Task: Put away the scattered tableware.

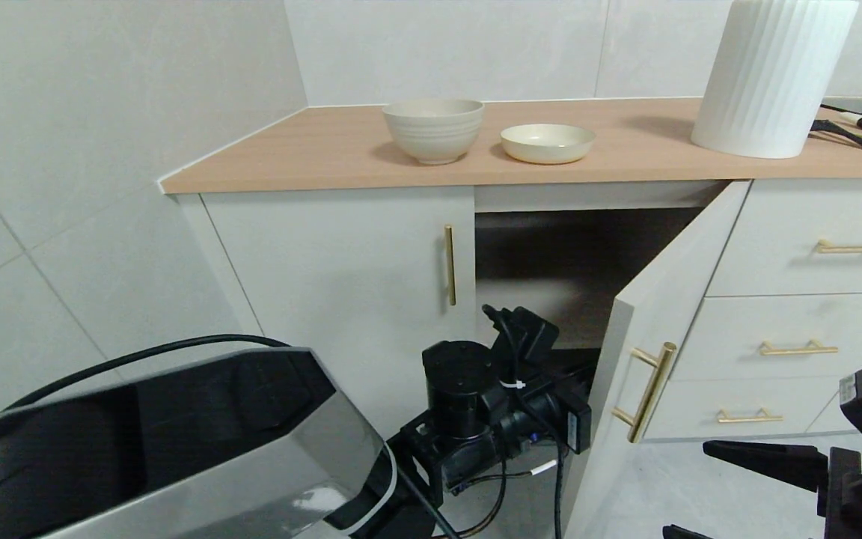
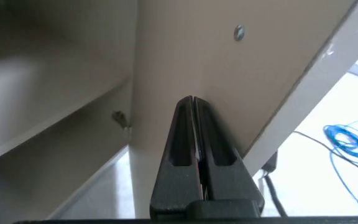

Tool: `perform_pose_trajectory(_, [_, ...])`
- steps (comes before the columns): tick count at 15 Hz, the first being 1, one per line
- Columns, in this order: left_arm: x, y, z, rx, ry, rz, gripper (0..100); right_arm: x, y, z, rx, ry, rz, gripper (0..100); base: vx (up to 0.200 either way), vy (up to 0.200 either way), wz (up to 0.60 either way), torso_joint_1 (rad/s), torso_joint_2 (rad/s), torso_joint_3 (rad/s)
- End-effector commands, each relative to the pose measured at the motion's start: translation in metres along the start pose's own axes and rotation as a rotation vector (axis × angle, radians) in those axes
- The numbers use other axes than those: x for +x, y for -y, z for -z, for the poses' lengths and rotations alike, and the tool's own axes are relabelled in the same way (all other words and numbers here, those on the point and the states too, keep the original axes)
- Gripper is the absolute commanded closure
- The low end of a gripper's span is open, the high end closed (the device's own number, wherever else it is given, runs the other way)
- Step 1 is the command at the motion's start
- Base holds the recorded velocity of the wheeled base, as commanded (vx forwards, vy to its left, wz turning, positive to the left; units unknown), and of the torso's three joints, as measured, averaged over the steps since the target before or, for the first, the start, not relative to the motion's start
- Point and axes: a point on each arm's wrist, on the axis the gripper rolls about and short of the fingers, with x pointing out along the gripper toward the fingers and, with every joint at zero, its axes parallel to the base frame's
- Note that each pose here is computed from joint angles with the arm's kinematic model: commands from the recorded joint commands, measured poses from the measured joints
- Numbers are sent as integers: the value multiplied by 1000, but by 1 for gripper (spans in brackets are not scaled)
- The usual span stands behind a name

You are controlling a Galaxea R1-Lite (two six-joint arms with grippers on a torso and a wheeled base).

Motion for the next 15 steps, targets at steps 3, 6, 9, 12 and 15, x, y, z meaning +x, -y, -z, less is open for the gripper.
perform_pose_trajectory(3, [-46,89,-18,-311,-91,506,100,-11,-7,-2,-9,32,-143,0,0,0,0,0,0,0])
perform_pose_trajectory(6, [-52,66,-25,-284,-69,527,100,-14,-8,0,-11,35,-185,0,0,0,0,0,0,0])
perform_pose_trajectory(9, [-50,48,-16,-220,-87,459,100,-15,-8,-2,-12,46,-181,0,0,0,0,0,0,0])
perform_pose_trajectory(12, [-51,13,-12,-141,-119,283,100,-16,-8,-8,6,71,-176,0,0,0,0,0,0,0])
perform_pose_trajectory(15, [-50,-12,-11,-48,-141,104,100,-18,-8,-10,23,80,-180,0,0,0,0,0,0,0])
